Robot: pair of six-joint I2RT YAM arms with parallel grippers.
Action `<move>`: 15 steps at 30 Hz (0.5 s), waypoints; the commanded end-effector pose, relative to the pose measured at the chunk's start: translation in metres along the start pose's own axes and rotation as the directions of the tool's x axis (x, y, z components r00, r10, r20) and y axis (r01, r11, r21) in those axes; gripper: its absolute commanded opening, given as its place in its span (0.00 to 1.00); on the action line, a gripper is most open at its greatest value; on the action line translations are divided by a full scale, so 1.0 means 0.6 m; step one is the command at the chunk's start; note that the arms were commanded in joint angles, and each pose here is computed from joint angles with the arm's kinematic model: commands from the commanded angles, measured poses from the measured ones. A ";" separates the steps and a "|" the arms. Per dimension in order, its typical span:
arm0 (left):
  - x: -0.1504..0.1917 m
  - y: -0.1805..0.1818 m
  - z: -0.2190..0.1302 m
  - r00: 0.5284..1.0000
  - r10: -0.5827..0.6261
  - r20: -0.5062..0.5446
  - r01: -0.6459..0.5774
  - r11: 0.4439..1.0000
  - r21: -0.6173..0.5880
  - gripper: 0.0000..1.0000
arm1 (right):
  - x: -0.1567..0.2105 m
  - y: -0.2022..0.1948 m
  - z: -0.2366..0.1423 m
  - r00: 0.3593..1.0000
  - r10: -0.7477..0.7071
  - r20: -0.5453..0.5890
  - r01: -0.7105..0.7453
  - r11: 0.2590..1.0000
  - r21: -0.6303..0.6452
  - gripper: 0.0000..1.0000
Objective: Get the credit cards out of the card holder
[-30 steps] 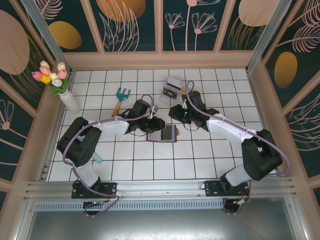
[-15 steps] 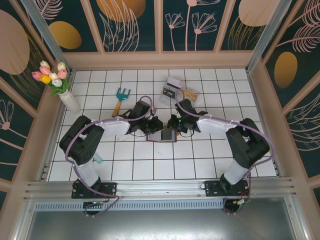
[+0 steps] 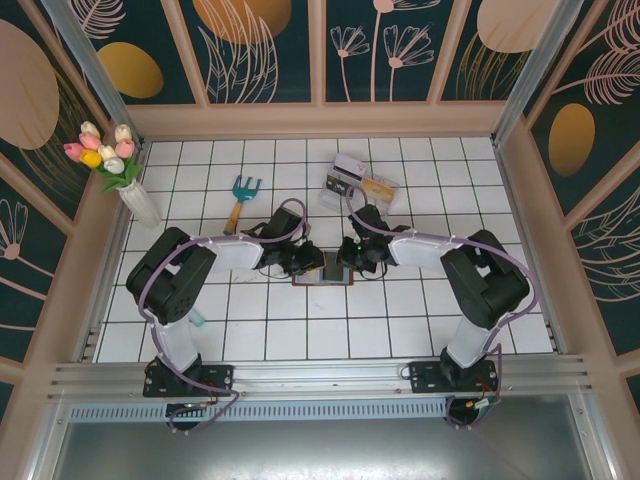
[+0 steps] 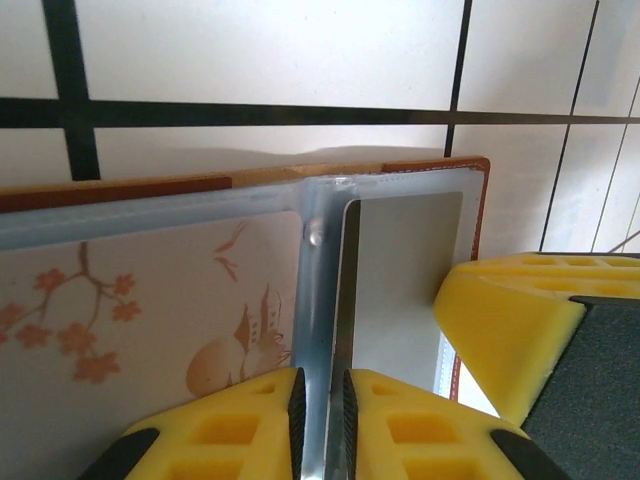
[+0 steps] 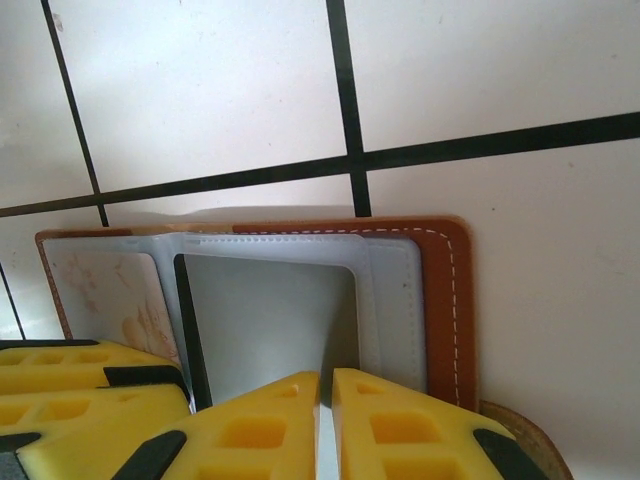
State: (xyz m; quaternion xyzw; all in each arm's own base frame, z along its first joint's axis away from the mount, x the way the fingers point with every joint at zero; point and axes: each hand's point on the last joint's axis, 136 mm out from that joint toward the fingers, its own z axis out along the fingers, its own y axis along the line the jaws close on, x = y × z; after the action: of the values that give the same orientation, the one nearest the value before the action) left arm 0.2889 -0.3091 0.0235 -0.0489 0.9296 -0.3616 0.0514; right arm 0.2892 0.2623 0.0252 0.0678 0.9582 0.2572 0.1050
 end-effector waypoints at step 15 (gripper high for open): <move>0.034 0.047 0.022 0.996 -0.008 -0.090 0.002 0.998 -0.067 0.24 | 0.034 -0.058 0.029 0.998 0.030 -0.061 -0.024 0.995 0.094 0.15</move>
State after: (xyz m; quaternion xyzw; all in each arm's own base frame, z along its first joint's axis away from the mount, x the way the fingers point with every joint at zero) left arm 0.2859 -0.3165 0.0244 -0.0330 0.9208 -0.3863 0.0429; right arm 0.2901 0.2629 0.0222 0.0675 0.9567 0.2620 0.1076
